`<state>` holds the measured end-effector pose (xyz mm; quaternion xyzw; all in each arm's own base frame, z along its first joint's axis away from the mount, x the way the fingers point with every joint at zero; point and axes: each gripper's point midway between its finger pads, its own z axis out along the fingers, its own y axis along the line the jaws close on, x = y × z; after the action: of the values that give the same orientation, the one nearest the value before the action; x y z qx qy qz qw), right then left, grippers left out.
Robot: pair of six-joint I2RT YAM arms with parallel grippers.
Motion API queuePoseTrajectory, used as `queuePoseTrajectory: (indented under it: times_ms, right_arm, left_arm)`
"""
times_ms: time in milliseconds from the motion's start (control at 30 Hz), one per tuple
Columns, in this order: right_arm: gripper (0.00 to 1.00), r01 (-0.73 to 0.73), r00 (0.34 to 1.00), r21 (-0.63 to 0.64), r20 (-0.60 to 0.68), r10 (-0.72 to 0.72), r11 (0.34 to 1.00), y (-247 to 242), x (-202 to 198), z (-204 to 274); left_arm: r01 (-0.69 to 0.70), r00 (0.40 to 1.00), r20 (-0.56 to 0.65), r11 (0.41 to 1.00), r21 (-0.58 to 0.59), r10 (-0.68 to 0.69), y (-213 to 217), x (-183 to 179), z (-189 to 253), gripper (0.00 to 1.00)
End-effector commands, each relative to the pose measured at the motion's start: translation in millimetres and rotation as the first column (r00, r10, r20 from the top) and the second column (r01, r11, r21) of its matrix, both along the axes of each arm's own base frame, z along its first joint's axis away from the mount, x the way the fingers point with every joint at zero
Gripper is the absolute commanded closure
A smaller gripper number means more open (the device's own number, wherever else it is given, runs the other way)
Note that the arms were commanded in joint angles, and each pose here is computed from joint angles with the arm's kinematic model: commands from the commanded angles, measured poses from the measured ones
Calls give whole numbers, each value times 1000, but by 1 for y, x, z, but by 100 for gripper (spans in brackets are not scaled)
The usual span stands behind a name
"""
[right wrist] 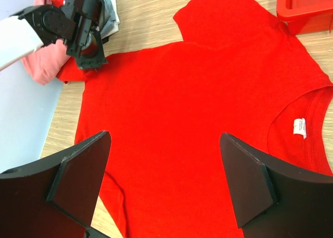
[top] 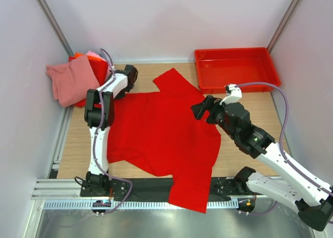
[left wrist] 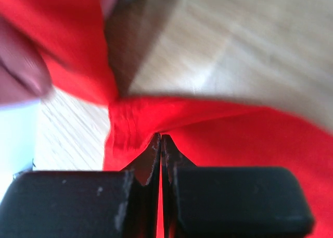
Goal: Fold and stack the t-shirts
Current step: Flatten the tshirt out
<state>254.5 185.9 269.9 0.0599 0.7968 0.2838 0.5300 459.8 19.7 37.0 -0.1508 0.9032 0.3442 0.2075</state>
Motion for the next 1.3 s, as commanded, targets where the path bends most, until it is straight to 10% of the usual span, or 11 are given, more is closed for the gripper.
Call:
queuePoseTrajectory:
  times_ms: [0,367,700,933,1267]
  right_arm:
    - [8,21,999,-16,43,-21,1000,-6,2,9]
    - [7,64,996,-53,57,-61,997,-14,8,2]
    - [0,74,997,-116,21,-72,990,-22,4,-7]
    - [0,49,999,-77,-6,-50,996,-19,-4,-20]
    - [0,-4,998,-98,-57,-2,995,-17,-15,-36]
  left_arm:
    - [-22,1000,25,996,89,20,28,18,20,100]
    - [13,998,61,999,31,-15,9,16,81,100]
    - [-39,999,-5,835,-550,43,-78,-182,69,40]
    - [-97,990,8,708,-700,143,-123,-283,37,38]
    - [-166,921,160,730,-663,356,-73,-325,9,49]
